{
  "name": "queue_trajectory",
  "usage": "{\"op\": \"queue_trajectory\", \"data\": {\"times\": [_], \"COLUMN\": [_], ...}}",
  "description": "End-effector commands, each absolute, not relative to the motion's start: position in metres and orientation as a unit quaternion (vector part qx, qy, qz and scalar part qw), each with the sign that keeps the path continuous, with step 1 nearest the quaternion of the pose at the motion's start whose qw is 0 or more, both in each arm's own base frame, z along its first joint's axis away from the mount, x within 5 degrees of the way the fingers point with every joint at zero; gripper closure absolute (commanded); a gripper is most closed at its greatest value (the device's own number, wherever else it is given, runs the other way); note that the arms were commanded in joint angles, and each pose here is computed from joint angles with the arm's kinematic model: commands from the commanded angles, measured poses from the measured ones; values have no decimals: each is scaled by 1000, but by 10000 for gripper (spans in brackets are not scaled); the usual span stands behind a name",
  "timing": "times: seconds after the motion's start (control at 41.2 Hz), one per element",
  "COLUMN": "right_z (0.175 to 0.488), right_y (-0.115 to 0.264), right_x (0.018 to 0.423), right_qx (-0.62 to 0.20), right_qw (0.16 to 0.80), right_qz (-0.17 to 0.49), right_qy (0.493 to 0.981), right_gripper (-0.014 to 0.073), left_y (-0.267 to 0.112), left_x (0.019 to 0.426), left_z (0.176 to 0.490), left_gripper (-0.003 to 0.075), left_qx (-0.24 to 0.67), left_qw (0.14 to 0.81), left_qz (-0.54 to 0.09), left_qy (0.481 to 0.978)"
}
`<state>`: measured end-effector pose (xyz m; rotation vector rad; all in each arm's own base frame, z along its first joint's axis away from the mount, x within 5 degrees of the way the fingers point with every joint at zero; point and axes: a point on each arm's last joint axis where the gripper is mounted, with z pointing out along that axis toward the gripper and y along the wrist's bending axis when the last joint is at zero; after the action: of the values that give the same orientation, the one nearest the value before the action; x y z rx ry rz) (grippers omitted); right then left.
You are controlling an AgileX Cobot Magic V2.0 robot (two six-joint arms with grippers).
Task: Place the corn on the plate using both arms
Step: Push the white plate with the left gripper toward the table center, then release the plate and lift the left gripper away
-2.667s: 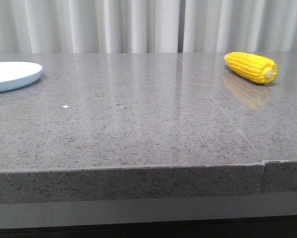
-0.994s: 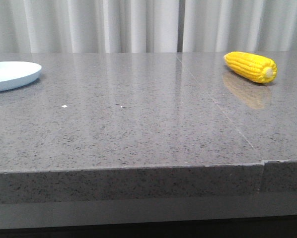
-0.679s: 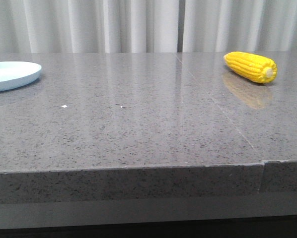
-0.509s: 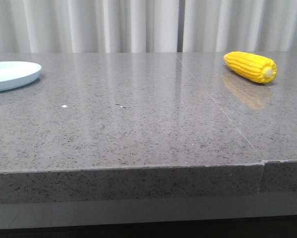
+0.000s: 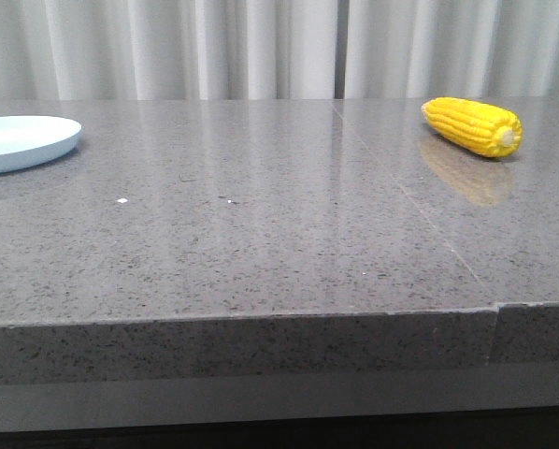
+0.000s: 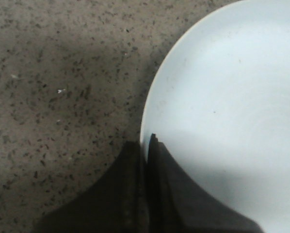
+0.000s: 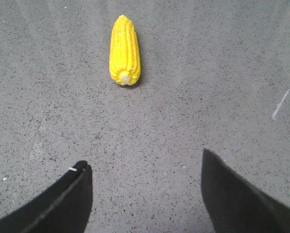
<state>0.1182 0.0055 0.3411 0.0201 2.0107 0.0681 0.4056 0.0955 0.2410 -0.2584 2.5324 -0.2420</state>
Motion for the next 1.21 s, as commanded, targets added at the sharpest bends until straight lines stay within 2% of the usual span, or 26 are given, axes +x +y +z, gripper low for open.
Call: {"op": "queue_trajectory", "data": {"times": [0.0,0.194,0.436,0.606,0.824,0.994,1.188], "right_z": [354,354,354,354,354,354,354], "right_y": [4,4,4,4,4,4,4], "right_x": [122,122,122,122,122,122,122], "right_qx": [6,6,6,6,6,6,6], "right_qw": [570,570,570,570,570,570,570], "right_qz": [22,22,22,22,22,22,22], "right_qy": [822,822,822,822,822,822,822], "right_gripper": [86,86,86,86,86,86,86], "left_y": [87,56,-14,-69,-119,-138,-142], "left_x": [403,394,387,384,384,389,395], "left_z": [278,310,332,332,319,304,289], "left_gripper": [740,741,741,740,740,740,740], "left_qx": [-88,-48,28,89,131,137,136], "left_qw": [338,366,379,379,371,354,334], "left_qz": [-93,-101,-143,-171,-195,-212,-214], "left_qy": [932,924,914,905,898,900,908]}}
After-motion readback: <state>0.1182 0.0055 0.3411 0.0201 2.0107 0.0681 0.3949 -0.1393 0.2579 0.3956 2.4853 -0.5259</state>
